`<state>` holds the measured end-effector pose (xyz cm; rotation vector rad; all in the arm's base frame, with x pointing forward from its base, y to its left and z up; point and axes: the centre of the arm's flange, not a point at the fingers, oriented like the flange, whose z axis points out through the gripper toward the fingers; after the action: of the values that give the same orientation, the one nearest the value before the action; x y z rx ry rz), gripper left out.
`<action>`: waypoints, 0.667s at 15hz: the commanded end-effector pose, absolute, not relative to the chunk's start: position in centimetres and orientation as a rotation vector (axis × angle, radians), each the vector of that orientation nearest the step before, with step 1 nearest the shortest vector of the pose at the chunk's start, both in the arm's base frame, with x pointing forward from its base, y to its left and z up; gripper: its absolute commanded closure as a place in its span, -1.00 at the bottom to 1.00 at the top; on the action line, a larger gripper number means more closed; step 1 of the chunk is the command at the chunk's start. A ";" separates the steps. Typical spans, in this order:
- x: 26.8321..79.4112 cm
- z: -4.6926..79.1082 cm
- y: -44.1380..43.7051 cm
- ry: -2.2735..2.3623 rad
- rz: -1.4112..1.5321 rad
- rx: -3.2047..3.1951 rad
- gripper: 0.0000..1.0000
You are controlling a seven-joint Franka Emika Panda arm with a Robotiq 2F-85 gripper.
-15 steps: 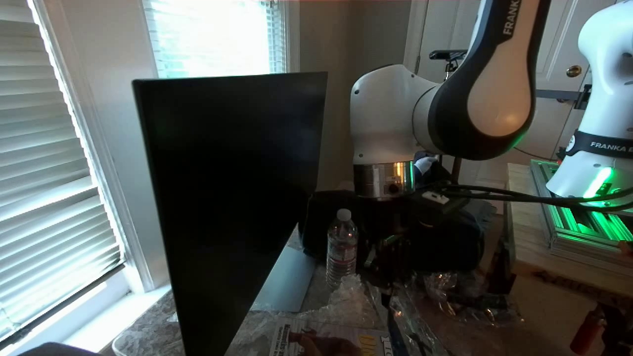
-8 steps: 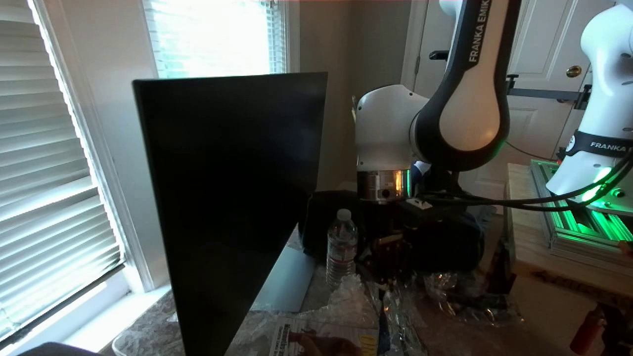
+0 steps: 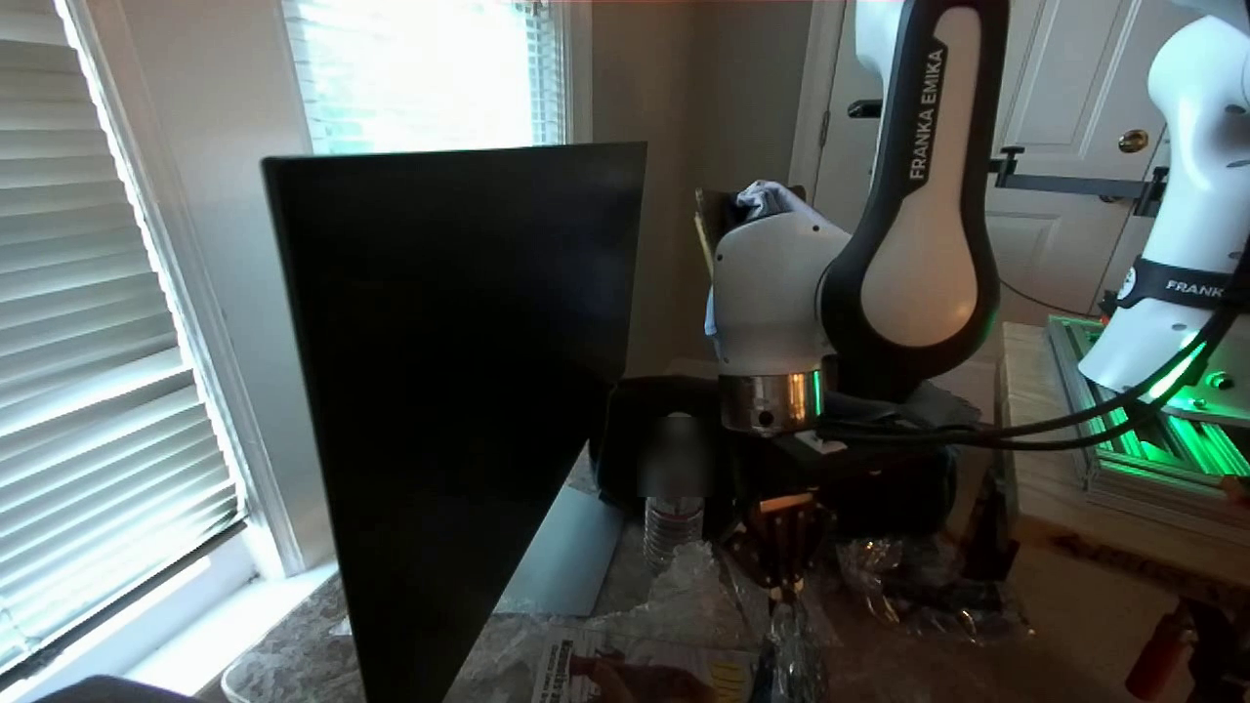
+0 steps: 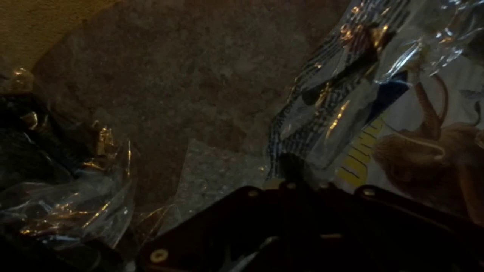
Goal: Bring the plastic with the cable closer to the tv
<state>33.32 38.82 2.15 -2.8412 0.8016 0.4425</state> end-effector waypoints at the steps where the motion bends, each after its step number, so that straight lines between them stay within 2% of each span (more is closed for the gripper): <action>1: 32.5 1.3 39.3 0.935 0.434 -2.804 1.00; 5: 32.2 1.1 39.3 1.038 0.435 -2.791 1.00; 6: 32.1 1.0 39.5 1.041 0.433 -2.809 0.94; 7: 31.9 1.0 39.7 1.014 0.433 -2.834 0.46; 9: 31.3 1.4 40.2 0.983 0.345 -2.876 0.39; 10: 31.0 1.9 40.4 0.963 0.291 -2.913 0.27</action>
<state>32.09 38.90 0.79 -2.8472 0.9864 0.4182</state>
